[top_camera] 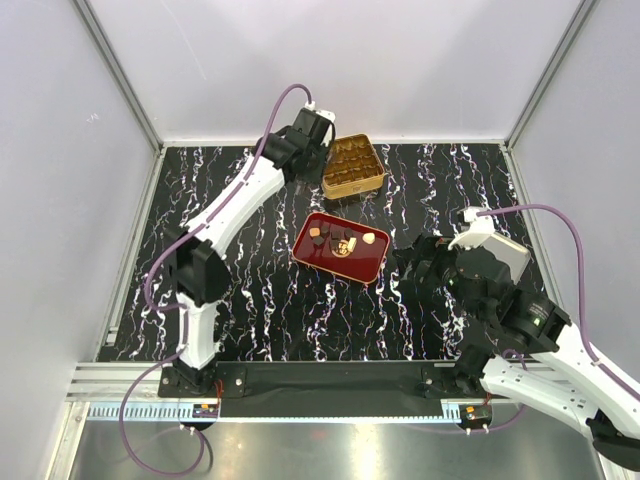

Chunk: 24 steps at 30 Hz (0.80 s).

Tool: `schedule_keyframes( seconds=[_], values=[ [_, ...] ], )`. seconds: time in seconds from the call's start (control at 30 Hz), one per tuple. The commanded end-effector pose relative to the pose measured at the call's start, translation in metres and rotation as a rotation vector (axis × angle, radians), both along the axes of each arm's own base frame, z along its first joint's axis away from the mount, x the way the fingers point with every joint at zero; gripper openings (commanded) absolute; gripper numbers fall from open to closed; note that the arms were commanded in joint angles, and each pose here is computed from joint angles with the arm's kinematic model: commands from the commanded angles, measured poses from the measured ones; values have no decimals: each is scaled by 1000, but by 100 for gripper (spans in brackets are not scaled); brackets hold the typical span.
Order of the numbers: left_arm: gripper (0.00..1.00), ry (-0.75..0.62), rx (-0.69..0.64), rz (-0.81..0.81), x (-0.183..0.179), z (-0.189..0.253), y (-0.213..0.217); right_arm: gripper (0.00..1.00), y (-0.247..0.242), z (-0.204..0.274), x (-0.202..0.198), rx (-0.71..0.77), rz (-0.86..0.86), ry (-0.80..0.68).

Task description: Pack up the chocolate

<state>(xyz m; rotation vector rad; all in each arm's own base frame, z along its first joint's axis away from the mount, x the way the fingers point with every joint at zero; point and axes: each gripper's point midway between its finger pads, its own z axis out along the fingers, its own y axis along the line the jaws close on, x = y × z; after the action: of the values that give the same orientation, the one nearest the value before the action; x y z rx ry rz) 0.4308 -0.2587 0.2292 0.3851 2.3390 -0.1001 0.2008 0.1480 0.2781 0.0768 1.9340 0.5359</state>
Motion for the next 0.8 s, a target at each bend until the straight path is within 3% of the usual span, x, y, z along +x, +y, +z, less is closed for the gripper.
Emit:
schedule_keyframes(
  seconds=[0.0, 0.23, 0.77],
  values=[
    [33, -148, -16, 35, 39, 31, 8, 100, 9, 21, 3, 52, 23, -52],
    [34, -150, -37, 29, 75, 1, 12, 100, 13, 19, 8, 26, 23, -49],
    [34, -120, -17, -3, 82, -41, 5, 100, 12, 15, 17, -41, -1, -67]
  ],
)
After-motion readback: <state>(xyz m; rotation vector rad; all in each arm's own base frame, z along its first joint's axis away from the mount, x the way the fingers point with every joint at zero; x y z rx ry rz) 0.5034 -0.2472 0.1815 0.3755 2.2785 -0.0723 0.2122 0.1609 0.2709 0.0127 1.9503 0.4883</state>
